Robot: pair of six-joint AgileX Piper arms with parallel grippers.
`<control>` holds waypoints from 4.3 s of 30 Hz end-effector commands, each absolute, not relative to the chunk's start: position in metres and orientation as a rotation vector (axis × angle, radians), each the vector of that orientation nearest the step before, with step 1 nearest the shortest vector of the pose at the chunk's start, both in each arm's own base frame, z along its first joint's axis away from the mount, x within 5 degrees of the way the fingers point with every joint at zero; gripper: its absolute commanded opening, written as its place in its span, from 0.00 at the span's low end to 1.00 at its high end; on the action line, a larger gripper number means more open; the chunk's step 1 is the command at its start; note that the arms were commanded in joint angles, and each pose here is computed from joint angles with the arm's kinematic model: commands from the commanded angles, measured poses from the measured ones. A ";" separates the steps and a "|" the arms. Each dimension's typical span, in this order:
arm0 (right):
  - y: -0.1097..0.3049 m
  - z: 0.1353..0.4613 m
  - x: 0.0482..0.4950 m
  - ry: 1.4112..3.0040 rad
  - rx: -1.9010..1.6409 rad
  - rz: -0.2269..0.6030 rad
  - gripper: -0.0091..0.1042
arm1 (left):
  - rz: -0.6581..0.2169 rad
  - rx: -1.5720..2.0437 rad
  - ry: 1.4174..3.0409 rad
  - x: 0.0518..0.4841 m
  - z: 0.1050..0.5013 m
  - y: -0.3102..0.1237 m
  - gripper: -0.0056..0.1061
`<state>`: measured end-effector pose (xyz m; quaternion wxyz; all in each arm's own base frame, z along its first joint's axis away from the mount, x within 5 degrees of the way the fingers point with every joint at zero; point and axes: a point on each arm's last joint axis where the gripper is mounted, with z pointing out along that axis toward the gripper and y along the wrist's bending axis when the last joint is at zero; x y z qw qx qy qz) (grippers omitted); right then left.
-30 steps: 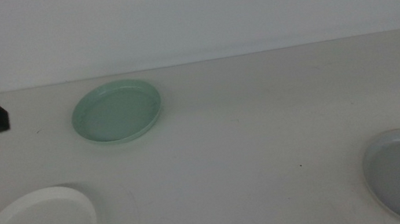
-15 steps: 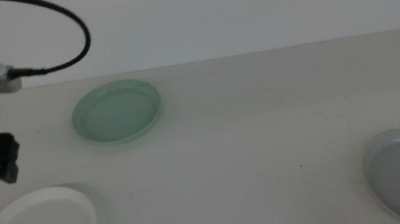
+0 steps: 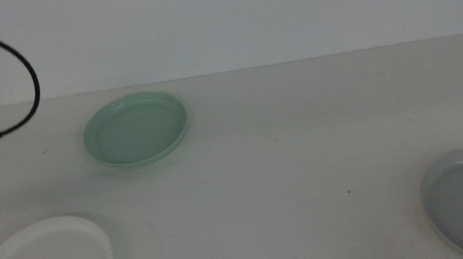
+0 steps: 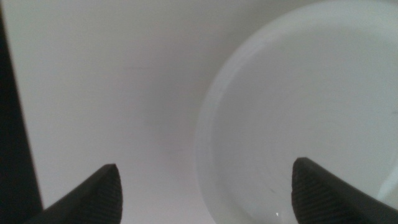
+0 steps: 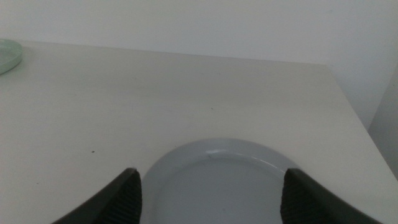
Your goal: Stack the three bowls on top of each other.
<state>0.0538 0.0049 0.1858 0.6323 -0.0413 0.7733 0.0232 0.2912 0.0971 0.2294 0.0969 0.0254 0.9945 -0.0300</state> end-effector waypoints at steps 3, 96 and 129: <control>0.004 0.204 0.052 1.636 -0.097 0.033 0.59 | -0.114 0.091 2.908 0.305 0.219 0.108 0.99; 0.004 0.204 0.052 1.637 -0.097 0.033 0.59 | -0.649 0.178 2.799 0.332 0.189 -0.188 0.77; 0.004 0.204 0.052 1.637 -0.097 0.033 0.59 | -0.082 -0.076 2.303 0.407 0.302 -0.030 0.99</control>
